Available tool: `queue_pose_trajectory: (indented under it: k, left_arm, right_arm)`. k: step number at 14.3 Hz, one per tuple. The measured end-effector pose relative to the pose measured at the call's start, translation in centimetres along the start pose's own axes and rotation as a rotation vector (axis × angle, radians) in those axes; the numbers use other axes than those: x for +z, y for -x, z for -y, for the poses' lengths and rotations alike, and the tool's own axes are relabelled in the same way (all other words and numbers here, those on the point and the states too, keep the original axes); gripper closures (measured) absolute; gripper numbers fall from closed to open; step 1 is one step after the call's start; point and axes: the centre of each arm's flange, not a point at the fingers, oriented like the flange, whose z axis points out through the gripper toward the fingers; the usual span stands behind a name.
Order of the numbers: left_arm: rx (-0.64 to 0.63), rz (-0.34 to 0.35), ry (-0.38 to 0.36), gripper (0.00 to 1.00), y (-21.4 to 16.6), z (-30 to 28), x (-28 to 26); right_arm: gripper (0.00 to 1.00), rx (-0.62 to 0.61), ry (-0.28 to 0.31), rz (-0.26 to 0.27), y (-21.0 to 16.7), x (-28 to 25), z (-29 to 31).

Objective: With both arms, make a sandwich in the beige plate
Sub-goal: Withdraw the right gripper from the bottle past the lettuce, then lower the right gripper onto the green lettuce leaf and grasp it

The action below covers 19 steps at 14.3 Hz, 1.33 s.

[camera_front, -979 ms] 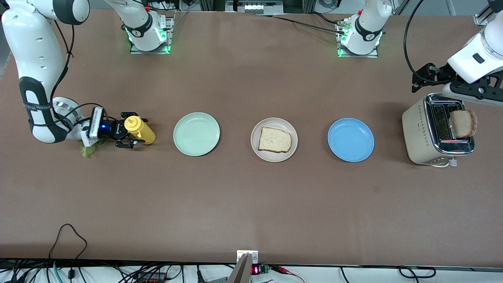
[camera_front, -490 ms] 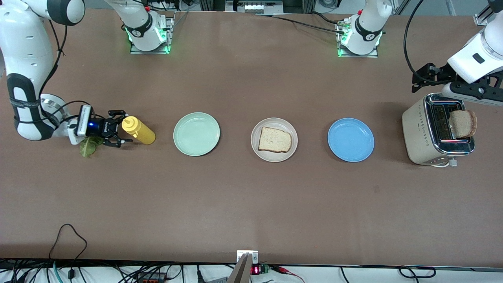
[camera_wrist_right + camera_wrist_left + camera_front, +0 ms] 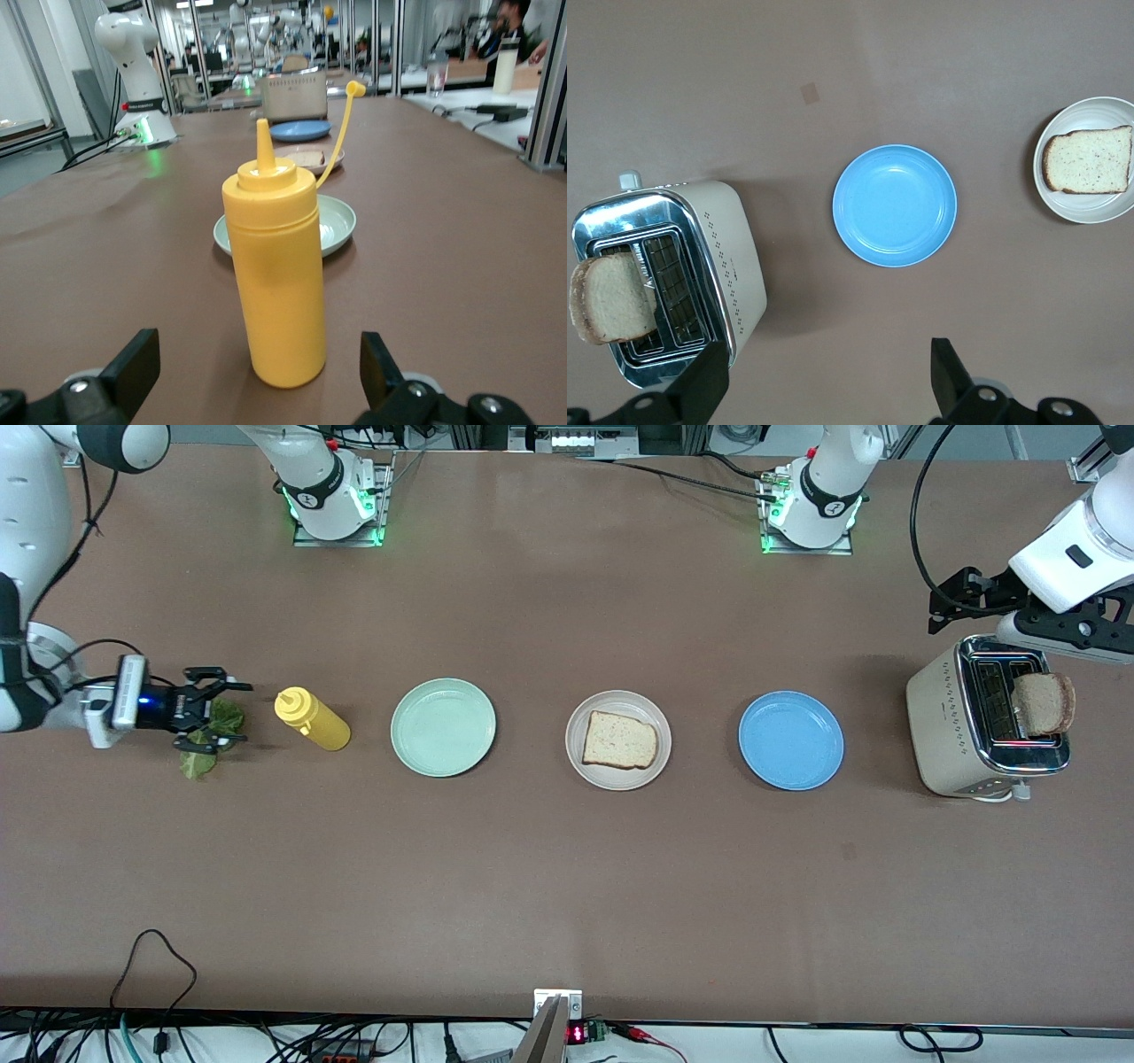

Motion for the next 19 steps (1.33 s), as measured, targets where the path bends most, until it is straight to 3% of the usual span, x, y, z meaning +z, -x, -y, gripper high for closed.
queue_pose_trajectory:
  k: [7,12,15,19]
  left_arm:
    - [0.000,0.000,0.000,0.00,0.0,0.0,0.0]
    - [0.000,0.000,0.000,0.00,0.0,0.0,0.0]
    - [0.000,0.000,0.000,0.00,0.0,0.0,0.0]
    - [0.000,0.000,0.000,0.00,0.0,0.0,0.0]
  right_arm:
    - [0.00,0.155,0.010,0.245,-9.4,-7.4,-3.8]
    - [0.00,0.296,0.037,0.399,-16.3,-7.8,-6.1]
    - [0.00,0.401,0.113,0.576,-20.6,-7.3,-6.8]
    - [0.00,0.579,0.275,0.807,-25.9,-6.0,-7.3]
